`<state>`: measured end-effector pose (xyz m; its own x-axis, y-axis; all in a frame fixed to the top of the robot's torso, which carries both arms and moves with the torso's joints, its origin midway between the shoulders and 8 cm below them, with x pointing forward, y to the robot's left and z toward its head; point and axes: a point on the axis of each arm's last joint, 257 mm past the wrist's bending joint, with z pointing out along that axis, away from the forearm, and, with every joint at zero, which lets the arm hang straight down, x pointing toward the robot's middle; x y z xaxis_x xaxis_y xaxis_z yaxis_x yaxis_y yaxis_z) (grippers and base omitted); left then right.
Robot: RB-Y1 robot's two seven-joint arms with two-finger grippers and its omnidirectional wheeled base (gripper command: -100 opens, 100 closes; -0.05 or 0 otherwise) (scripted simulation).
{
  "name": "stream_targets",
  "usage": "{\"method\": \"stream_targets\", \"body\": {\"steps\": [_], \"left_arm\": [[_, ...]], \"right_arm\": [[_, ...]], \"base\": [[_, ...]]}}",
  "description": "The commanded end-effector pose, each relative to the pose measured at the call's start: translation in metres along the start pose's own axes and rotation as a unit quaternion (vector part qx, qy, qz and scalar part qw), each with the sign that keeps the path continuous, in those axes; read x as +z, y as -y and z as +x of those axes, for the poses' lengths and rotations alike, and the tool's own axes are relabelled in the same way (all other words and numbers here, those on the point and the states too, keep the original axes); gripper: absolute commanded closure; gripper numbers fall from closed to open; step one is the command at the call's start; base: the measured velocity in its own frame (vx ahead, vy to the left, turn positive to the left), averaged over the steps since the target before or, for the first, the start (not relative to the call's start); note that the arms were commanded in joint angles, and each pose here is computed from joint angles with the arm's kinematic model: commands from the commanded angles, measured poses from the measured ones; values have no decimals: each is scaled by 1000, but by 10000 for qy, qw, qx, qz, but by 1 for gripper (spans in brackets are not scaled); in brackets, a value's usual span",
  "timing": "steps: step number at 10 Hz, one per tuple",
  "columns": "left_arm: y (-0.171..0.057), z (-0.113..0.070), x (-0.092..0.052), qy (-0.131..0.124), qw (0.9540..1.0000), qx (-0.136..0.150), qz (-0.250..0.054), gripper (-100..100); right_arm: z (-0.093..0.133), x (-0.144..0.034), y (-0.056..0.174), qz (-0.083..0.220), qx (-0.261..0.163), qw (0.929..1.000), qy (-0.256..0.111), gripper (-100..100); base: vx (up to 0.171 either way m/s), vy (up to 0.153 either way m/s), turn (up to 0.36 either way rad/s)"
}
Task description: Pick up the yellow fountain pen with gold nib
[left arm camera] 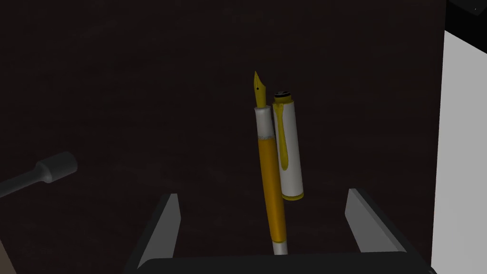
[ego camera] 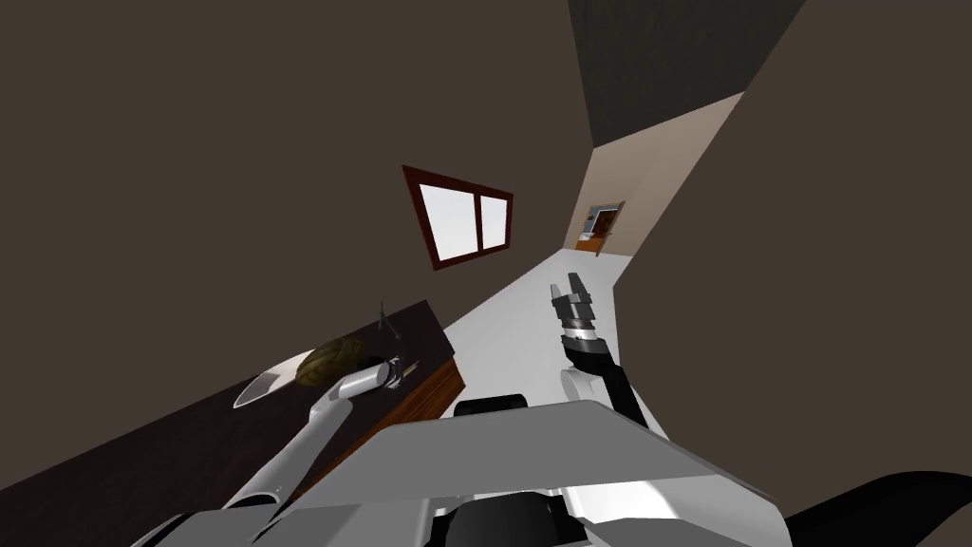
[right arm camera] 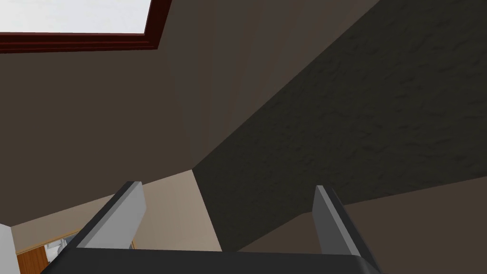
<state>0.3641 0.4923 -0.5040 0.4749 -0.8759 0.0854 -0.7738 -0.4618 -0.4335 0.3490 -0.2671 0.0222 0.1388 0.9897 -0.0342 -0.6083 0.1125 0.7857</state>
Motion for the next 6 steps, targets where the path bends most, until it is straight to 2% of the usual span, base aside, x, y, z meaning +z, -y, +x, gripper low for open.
{"method": "stream_targets", "body": {"steps": [1,2,3,4,6], "left_arm": [[-13,-18,0,159,9992,-186,-313,-100],[-16,-19,0,171,9990,-187,-362,-100],[-24,-31,0,271,9973,-327,-597,-100],[-26,-32,0,283,9971,-334,-617,-100],[-41,-51,-2,442,9920,-596,-1020,-100]], "right_arm": [[0,0,0,0,0,10000,0,0],[0,0,0,0,0,10000,0,0],[0,0,0,0,0,10000,0,0],[0,0,0,0,0,10000,0,0],[0,0,0,0,0,10000,0,0]], "base": [[52,-1,-87],[47,3,-42],[47,-3,-78],[41,0,-40],[56,2,-90]]}}
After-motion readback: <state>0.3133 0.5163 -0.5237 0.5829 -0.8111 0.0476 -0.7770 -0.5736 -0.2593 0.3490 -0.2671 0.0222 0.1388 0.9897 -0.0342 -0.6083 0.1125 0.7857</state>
